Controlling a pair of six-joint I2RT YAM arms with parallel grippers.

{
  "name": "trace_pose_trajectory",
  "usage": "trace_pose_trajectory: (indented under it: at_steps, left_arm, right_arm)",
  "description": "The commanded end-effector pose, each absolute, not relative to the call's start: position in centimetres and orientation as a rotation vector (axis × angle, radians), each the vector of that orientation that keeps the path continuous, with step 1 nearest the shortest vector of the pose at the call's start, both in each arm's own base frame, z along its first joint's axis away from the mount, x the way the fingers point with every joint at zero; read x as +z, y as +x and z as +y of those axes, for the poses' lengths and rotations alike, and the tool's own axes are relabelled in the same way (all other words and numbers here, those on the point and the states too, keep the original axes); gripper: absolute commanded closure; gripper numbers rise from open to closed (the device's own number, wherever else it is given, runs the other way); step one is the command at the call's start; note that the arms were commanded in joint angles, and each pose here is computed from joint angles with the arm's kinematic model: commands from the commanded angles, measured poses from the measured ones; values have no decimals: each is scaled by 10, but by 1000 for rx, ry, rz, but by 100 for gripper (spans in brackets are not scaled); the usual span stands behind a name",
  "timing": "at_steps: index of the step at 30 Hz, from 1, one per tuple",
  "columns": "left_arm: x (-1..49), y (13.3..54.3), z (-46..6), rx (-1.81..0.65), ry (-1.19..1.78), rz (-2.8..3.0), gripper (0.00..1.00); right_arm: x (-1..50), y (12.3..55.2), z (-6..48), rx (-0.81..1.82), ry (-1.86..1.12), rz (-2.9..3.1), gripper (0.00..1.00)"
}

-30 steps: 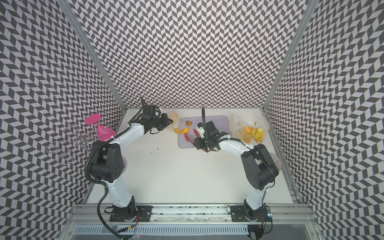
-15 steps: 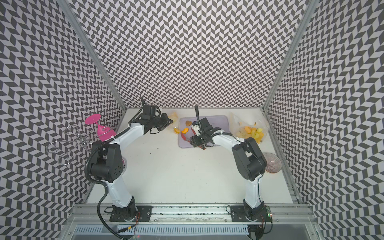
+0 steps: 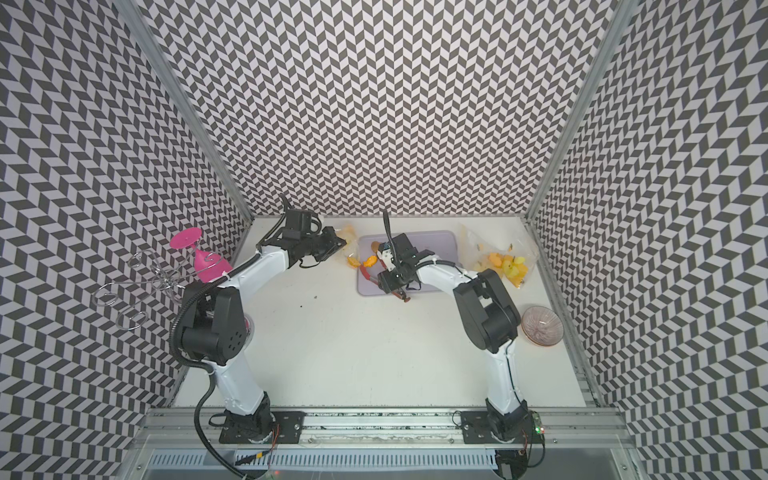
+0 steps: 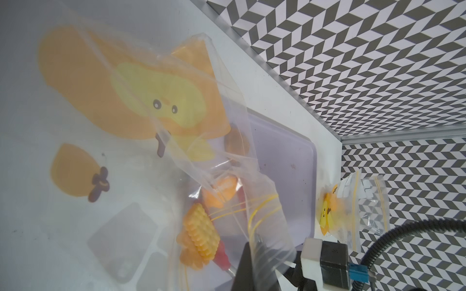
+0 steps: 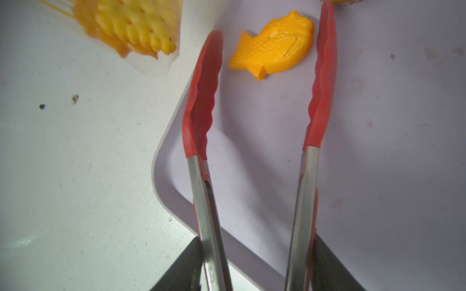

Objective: Put the cookies into a resealable bag to prevent moisture
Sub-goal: Pick up the cookie from the tray.

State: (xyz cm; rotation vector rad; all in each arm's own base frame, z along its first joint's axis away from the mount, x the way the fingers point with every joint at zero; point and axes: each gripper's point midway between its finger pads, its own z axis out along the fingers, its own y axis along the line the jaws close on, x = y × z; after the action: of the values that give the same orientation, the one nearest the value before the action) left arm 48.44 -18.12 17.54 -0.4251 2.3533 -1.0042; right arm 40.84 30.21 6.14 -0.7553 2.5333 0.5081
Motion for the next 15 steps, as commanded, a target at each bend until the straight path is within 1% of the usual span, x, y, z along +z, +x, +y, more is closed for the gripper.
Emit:
trace_pose_trajectory:
  at_steps: [1,7,15]
  left_arm:
    - [201,487,-183,-1035,-394,2291,100]
    - [202,488,-184,-1042,-395,2288,100]
    - [200,490,-194,-1070,-381,2293,100]
  right_arm:
    - [70,419,308,492,-760,2481,44]
    - [83,419,300,465,-702,2457,49]
    - [113,405,264,404,-527,2414,53]
